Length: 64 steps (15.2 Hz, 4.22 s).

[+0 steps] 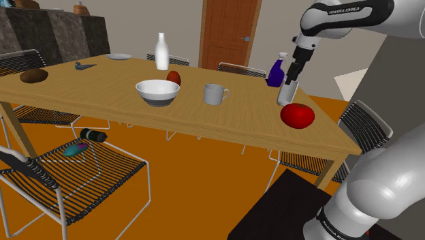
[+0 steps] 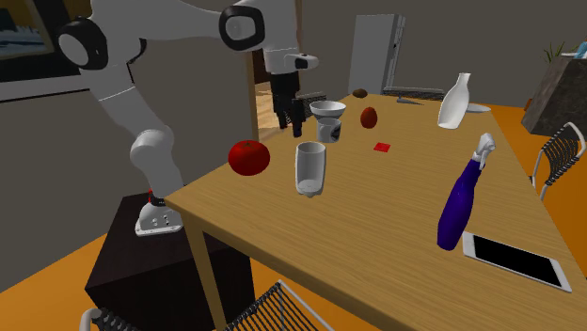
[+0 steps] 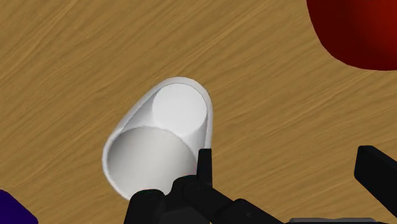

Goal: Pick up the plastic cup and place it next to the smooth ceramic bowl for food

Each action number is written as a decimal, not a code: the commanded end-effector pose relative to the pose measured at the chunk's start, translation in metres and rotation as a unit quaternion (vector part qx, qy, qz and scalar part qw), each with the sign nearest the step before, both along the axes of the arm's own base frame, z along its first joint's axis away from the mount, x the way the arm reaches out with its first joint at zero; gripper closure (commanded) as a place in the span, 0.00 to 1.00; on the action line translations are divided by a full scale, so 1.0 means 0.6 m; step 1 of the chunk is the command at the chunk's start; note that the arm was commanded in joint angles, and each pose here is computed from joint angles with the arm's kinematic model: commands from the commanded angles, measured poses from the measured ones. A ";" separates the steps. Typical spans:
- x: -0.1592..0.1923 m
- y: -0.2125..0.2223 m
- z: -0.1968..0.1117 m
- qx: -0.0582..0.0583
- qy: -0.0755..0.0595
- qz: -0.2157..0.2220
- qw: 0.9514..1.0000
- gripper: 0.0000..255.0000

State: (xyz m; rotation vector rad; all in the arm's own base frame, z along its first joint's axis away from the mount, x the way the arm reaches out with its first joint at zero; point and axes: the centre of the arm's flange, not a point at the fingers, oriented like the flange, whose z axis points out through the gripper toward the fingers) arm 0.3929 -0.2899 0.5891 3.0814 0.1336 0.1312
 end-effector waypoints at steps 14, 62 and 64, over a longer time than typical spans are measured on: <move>0.051 -0.208 -0.057 0.006 0.005 0.005 1.000 0.00; 0.053 -0.209 0.167 0.006 0.005 0.005 1.000 1.00; 0.053 -0.209 0.185 0.006 0.005 0.005 1.000 1.00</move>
